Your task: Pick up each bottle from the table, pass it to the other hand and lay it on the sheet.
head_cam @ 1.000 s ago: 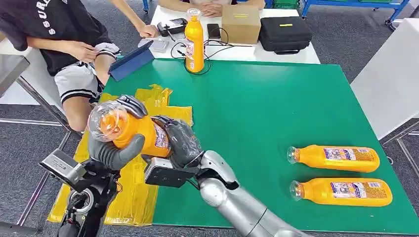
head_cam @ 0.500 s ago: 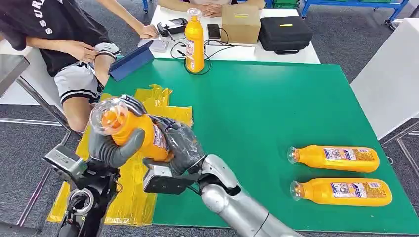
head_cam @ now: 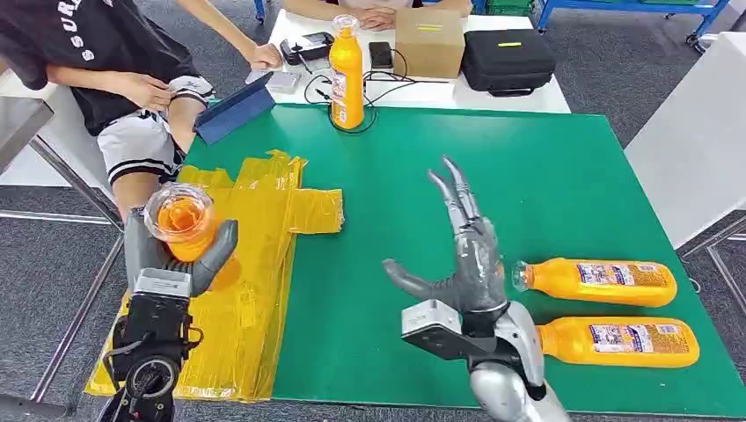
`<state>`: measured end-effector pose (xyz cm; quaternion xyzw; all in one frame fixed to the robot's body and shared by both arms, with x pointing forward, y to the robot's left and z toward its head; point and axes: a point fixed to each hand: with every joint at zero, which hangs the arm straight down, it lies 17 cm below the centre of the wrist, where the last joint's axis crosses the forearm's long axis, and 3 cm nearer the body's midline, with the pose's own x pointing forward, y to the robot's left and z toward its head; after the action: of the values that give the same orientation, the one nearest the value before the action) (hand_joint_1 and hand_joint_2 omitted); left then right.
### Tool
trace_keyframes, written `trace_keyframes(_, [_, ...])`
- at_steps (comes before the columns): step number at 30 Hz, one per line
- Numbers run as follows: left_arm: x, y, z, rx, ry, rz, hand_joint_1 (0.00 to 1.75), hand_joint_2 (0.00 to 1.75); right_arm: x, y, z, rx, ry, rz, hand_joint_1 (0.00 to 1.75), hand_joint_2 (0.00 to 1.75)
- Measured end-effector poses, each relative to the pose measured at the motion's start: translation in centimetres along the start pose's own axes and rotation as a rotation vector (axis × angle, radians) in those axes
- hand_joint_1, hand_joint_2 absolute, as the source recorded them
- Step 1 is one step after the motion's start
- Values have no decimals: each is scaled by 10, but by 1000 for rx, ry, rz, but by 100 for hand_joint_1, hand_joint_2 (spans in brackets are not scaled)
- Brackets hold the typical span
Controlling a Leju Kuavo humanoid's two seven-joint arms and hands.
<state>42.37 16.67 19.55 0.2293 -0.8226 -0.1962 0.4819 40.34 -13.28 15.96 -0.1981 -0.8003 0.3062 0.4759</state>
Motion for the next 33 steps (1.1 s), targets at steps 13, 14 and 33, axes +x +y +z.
trace_keyframes(13, [-22,-107,38,-391,-111,-594,175,175,-34,-95,27,-160,126,188,0,175])
trace_keyframes(14, [-23,-120,44,-436,-133,-619,175,175,-35,-97,27,-161,128,189,0,175])
trace_keyframes(33, [-47,-225,124,-773,-193,-591,175,175,-36,-100,9,-149,120,195,0,175])
